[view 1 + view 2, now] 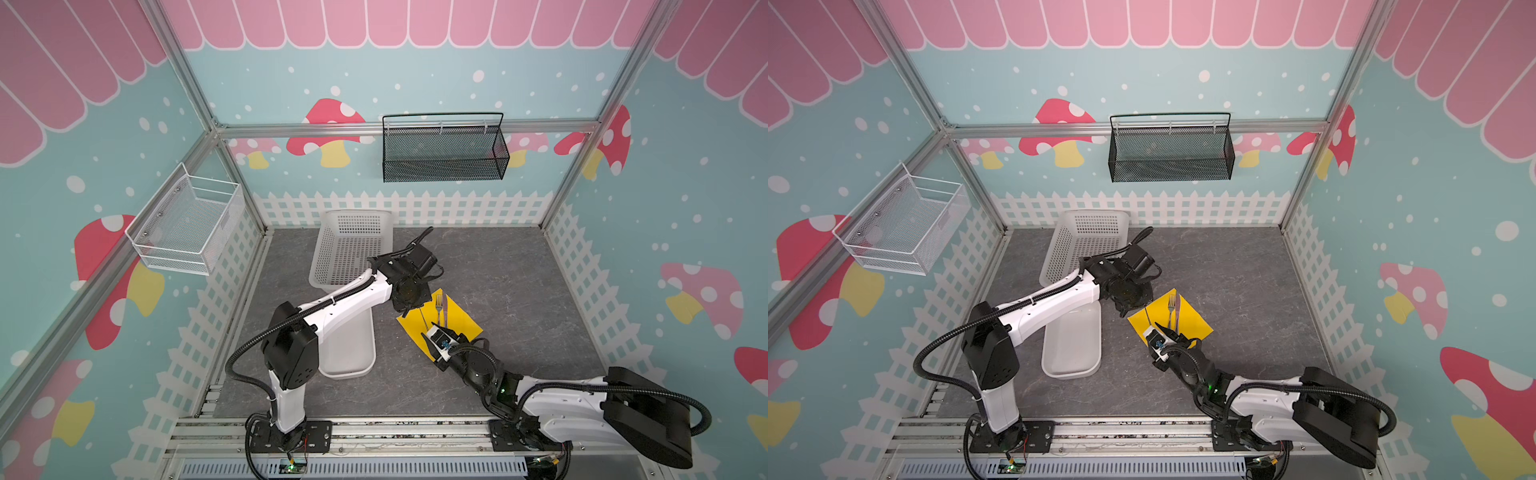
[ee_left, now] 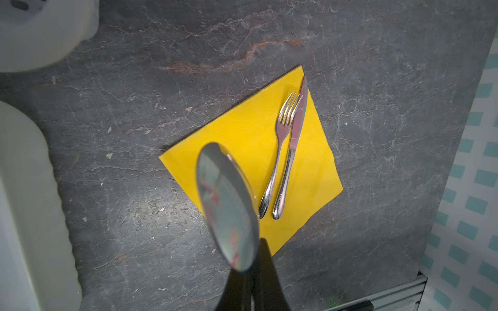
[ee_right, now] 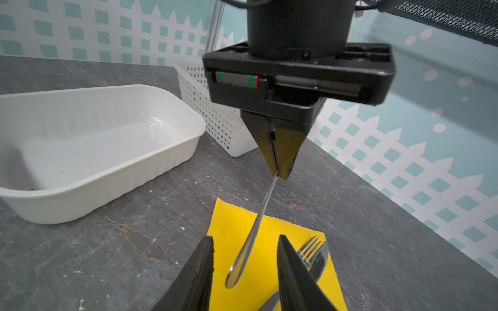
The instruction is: Place the utensils on the paper napkin and roll it up
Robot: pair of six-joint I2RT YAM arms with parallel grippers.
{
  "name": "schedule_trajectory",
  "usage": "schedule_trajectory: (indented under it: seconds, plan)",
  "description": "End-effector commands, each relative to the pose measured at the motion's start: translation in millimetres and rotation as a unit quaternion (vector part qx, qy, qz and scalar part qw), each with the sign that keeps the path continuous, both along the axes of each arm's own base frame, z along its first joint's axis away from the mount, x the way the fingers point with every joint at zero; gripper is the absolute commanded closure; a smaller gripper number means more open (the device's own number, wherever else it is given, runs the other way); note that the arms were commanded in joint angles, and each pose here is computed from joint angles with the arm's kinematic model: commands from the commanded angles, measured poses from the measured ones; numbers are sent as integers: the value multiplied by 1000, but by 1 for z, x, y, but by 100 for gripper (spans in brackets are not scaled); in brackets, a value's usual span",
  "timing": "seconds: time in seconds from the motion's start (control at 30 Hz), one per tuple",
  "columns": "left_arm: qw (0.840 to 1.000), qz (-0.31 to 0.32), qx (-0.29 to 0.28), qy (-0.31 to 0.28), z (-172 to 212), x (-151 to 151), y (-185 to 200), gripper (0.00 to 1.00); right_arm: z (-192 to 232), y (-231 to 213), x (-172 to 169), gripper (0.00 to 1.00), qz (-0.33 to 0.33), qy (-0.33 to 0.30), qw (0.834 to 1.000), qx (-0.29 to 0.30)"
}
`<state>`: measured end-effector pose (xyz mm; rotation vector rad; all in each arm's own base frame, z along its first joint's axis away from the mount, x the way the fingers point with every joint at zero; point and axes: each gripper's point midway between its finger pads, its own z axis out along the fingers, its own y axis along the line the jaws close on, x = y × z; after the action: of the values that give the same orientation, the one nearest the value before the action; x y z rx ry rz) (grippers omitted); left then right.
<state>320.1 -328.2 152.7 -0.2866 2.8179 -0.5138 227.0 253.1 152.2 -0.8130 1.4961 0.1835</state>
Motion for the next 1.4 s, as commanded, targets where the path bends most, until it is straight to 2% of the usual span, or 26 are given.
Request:
schedule_trajectory:
  seconds: [0.0,0.07,0.27,0.37,0.53,0.63,0.73,0.83,0.9,0.93,1.1,1.27,1.37]
  plan:
    - [999,18,-30,-16,18,3,-1,100,27,-11,14,68,-63,-50,997,13]
    - [999,20,-32,-16,18,2,0,100,25,-10,15,72,-64,-47,997,13]
    - [998,22,-49,-19,22,2,-3,100,21,-4,14,72,-55,-35,998,18]
    - [998,24,-54,-21,24,2,-3,100,18,-4,16,76,-60,-35,998,8]
    - [997,26,-62,-22,27,0,-3,100,16,-2,18,77,-65,-32,997,2]
    - [997,26,-66,-23,29,-1,-3,100,15,-3,19,88,-69,-30,997,4]
    - [997,27,-70,-23,30,-1,-3,100,16,-3,20,89,-72,-29,997,6]
    - [997,27,-71,-24,30,-2,-3,100,17,-3,20,98,-74,-27,997,10]
    - [997,24,-75,-25,31,-2,-4,100,17,-3,21,100,-78,-22,997,10]
    - [996,21,-78,-27,32,-2,-5,97,17,-5,22,100,-84,-19,996,14]
    - [994,25,-103,-33,33,-1,-8,78,36,-9,21,100,-90,3,992,93]
    - [979,34,-196,-54,43,1,-19,68,53,-10,17,100,-83,46,978,186]
    - [968,44,-233,-77,51,6,-16,65,61,-11,14,100,-70,60,970,223]
